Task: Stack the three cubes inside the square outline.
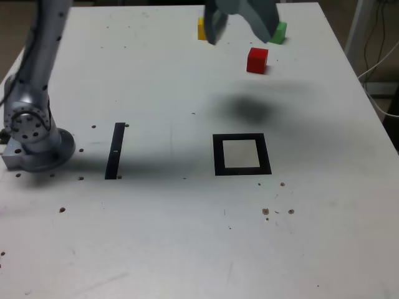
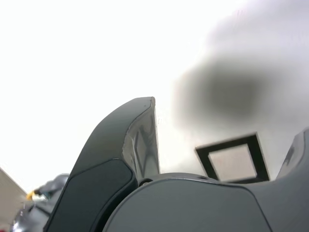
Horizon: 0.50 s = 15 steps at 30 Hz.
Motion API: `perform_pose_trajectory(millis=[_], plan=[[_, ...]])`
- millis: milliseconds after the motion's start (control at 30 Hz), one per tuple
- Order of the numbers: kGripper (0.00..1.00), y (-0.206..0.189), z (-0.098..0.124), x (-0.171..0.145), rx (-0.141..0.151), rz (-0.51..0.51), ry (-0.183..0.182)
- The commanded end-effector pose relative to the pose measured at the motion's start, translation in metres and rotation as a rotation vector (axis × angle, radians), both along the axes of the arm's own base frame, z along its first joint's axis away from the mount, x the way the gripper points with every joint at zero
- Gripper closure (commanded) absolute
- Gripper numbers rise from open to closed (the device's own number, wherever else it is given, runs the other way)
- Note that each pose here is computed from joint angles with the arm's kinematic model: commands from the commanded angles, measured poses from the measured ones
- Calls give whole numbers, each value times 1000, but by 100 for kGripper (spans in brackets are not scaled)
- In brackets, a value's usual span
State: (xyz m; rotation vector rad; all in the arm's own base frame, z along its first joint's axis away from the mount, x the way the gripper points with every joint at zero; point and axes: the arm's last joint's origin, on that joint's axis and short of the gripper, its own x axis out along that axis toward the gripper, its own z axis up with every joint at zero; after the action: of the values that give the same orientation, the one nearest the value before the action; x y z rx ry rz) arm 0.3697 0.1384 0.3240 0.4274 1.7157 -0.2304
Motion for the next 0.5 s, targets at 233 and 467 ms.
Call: perform_pose_trajectory(millis=[233, 467], plan=[[3, 54, 1, 33, 80, 9, -89], [3, 75, -27, 45, 65, 27, -47]])
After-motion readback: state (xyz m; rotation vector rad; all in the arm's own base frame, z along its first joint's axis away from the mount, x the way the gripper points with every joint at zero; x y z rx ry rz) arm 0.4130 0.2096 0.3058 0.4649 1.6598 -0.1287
